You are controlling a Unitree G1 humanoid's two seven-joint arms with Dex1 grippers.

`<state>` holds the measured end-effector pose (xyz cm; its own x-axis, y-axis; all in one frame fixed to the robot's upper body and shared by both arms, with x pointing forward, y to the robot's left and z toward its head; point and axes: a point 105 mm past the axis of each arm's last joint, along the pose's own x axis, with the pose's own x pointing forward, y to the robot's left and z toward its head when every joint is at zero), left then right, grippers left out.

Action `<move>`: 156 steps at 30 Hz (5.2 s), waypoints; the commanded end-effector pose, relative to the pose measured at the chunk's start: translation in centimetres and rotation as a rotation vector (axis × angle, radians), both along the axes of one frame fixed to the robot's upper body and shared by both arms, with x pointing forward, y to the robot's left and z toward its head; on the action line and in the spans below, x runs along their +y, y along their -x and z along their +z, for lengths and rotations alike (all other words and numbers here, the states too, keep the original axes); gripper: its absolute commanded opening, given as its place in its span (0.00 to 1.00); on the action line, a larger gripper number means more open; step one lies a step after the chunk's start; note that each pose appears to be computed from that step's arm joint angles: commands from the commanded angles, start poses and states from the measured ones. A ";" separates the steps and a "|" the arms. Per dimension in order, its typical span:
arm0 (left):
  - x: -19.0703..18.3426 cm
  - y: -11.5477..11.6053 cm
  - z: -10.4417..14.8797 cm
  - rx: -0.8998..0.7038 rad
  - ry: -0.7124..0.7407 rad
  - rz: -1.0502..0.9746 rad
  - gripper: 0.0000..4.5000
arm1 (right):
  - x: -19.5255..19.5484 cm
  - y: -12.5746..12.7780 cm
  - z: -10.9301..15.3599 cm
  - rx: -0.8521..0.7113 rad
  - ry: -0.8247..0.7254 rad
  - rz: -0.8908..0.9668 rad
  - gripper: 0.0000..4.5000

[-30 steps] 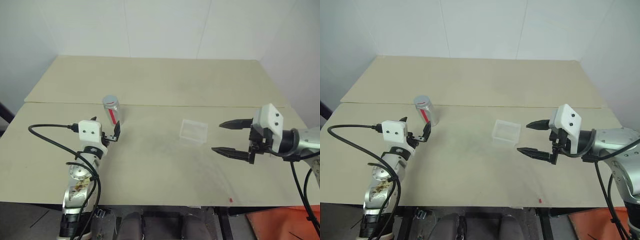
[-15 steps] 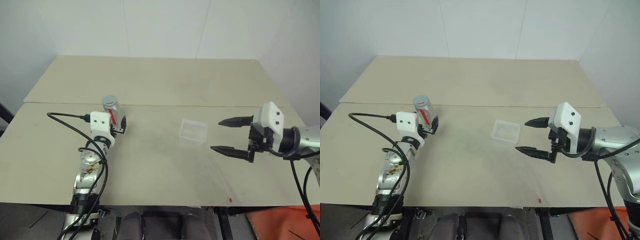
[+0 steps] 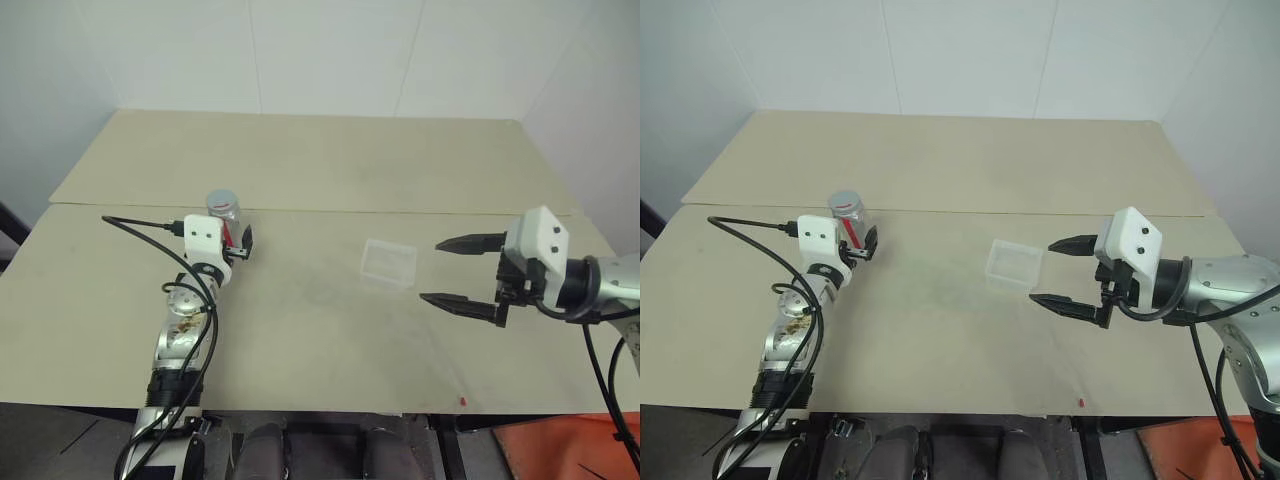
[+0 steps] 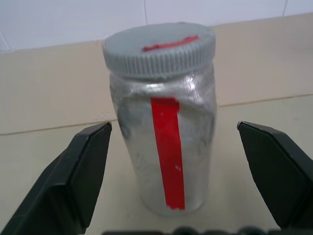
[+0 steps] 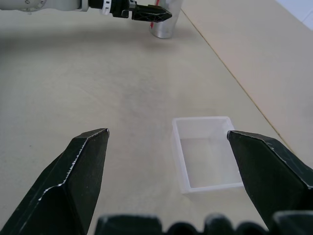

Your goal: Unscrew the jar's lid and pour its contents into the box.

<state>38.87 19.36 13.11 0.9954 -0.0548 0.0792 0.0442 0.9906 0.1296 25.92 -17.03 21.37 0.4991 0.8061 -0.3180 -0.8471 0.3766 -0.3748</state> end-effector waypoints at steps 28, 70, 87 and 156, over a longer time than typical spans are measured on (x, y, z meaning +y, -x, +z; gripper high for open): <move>-2.2 -1.8 1.7 -0.038 0.007 -0.161 0.60 | 0.5 1.0 1.9 -0.080 -0.037 -0.013 1.00; -13.3 4.6 7.4 0.074 -0.179 -1.411 0.60 | 12.4 -6.4 5.1 0.015 -0.399 -0.037 1.00; -13.2 5.0 8.1 0.047 -0.188 -1.458 0.60 | 12.7 -4.8 4.3 0.036 -0.345 0.101 0.67; -12.9 3.8 8.1 -0.002 -0.093 -1.131 0.60 | 13.3 -7.9 4.9 -0.103 -0.446 -0.147 1.00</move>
<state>35.36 6.42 19.85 0.3784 -0.9256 -0.0061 0.9134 0.3723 0.1647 34.38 -3.72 25.55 0.6393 0.7650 0.0771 -0.7402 0.6395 -0.2076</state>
